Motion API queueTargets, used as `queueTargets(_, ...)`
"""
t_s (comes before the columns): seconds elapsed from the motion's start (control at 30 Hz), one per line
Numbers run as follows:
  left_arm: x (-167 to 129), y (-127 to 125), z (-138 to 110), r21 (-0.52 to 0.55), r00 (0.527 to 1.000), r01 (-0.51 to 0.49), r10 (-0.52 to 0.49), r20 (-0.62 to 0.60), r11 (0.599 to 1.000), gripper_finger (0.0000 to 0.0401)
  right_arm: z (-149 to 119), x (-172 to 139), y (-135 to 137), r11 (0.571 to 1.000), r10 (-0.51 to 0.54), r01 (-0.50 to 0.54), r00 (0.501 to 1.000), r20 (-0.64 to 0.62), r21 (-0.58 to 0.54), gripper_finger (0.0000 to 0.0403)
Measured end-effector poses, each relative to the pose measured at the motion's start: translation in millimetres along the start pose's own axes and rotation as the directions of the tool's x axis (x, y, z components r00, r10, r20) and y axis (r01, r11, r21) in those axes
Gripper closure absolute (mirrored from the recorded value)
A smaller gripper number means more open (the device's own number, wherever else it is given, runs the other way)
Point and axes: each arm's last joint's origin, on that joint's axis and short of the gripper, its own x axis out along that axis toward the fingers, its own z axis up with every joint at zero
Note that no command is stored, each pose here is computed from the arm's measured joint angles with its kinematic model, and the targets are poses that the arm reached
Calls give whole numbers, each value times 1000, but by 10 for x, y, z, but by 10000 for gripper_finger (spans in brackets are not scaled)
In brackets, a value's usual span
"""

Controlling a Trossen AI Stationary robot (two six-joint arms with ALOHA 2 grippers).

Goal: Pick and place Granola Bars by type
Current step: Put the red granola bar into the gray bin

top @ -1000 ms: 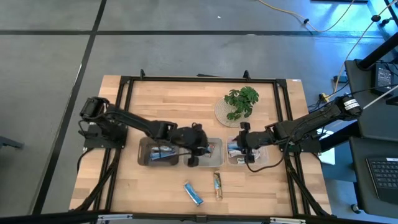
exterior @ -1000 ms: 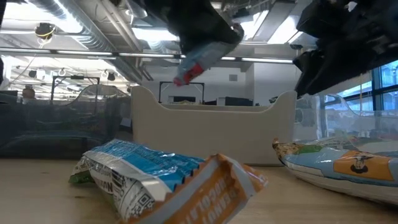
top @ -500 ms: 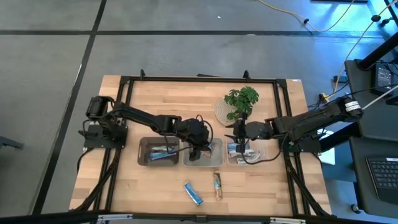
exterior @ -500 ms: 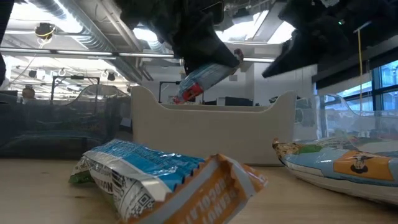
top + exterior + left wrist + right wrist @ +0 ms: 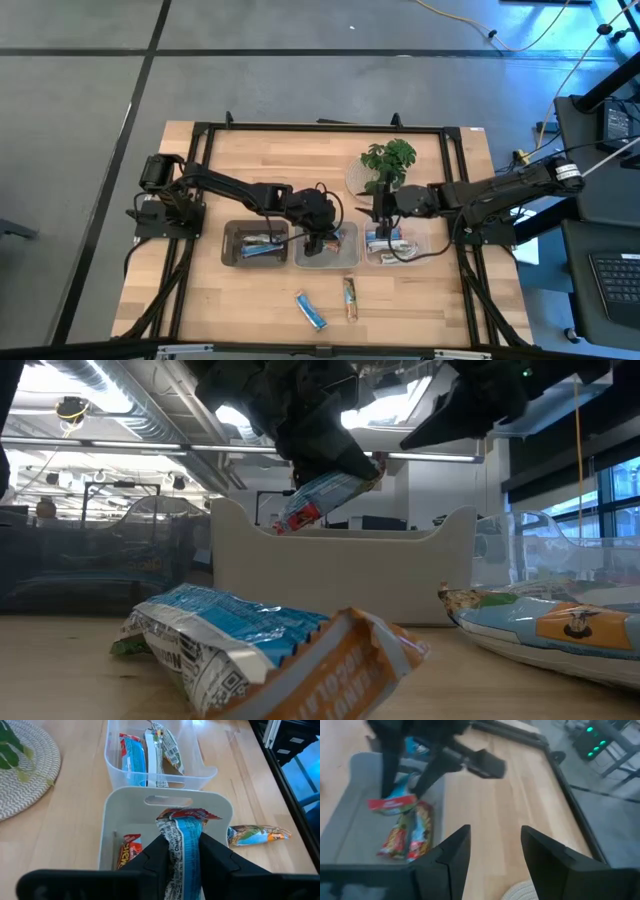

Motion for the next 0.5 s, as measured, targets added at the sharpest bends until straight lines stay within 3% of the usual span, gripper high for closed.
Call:
queueTargets(0.33,-41,211,53,-175,999,45,-43,11,984,323,-34,44,-132,955,-36,41,999,-23,295,225)
queueTargets(0.5,-37,199,55,-181,1000,19,-16,19,983,321,-22,40,-73,924,168,-164,986,19,347,225)
